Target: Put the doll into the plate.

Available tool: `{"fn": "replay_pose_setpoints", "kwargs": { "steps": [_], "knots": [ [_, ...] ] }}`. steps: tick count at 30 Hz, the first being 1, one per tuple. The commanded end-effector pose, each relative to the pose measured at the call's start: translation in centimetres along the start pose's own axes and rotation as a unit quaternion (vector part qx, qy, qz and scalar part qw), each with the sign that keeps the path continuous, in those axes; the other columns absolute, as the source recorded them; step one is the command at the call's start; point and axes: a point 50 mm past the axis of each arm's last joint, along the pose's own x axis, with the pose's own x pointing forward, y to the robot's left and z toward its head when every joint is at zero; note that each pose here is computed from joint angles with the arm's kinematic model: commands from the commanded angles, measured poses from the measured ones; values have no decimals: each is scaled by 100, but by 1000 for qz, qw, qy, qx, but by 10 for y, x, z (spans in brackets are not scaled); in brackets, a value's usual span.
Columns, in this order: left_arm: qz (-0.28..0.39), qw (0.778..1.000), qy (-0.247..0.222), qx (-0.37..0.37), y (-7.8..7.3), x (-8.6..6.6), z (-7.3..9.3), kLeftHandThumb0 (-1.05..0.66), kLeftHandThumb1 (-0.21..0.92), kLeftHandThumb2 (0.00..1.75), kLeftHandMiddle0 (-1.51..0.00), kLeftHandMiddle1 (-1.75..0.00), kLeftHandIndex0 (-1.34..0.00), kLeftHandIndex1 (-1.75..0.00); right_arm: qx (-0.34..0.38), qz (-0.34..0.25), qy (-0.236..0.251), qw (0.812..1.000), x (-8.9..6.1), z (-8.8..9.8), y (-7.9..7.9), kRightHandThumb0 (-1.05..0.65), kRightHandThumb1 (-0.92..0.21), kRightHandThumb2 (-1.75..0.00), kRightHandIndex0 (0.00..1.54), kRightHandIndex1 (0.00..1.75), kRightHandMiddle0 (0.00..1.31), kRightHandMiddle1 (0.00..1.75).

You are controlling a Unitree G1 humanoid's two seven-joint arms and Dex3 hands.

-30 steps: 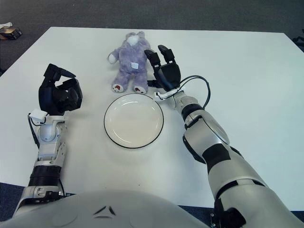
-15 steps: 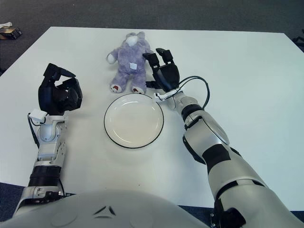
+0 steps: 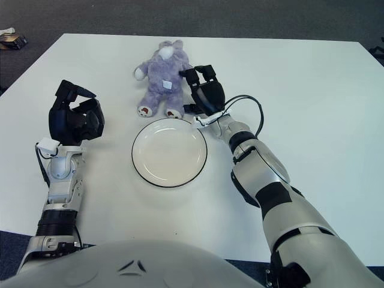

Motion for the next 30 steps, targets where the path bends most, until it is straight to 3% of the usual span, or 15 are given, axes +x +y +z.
{"fn": "replay_pose_setpoints", "kwargs": {
  "steps": [1, 6, 12, 18, 30],
  "knots": [
    [26, 992, 122, -10, -1, -47, -34, -42, 52, 106, -120, -175, -45, -175, -8, 13, 3, 1000, -1, -2, 1, -64, -56, -80, 0, 94, 0, 117],
    [15, 991, 135, 3, 0, -46, -37, -41, 53, 105, -117, -175, -45, -175, -16, 15, 5, 1000, 0, -3, 1, -62, -57, -80, 0, 97, 0, 116],
    [-19, 987, 134, 91, 6, -41, -41, -41, 53, 105, -115, -175, -45, -175, -27, 17, 11, 999, 3, -7, -3, -59, -56, -82, 0, 97, 0, 114],
    [-25, 984, 136, 113, 10, -36, -46, -42, 53, 105, -114, -175, -45, -175, -34, 19, 19, 999, 6, -10, -6, -58, -56, -84, 0, 95, 0, 112],
    [-41, 976, 139, 164, 22, -14, -54, -42, 51, 107, -113, -175, -46, -175, -42, 18, 40, 998, 14, -20, -18, -55, -55, -85, 0, 89, 0, 110]
  ]
}}
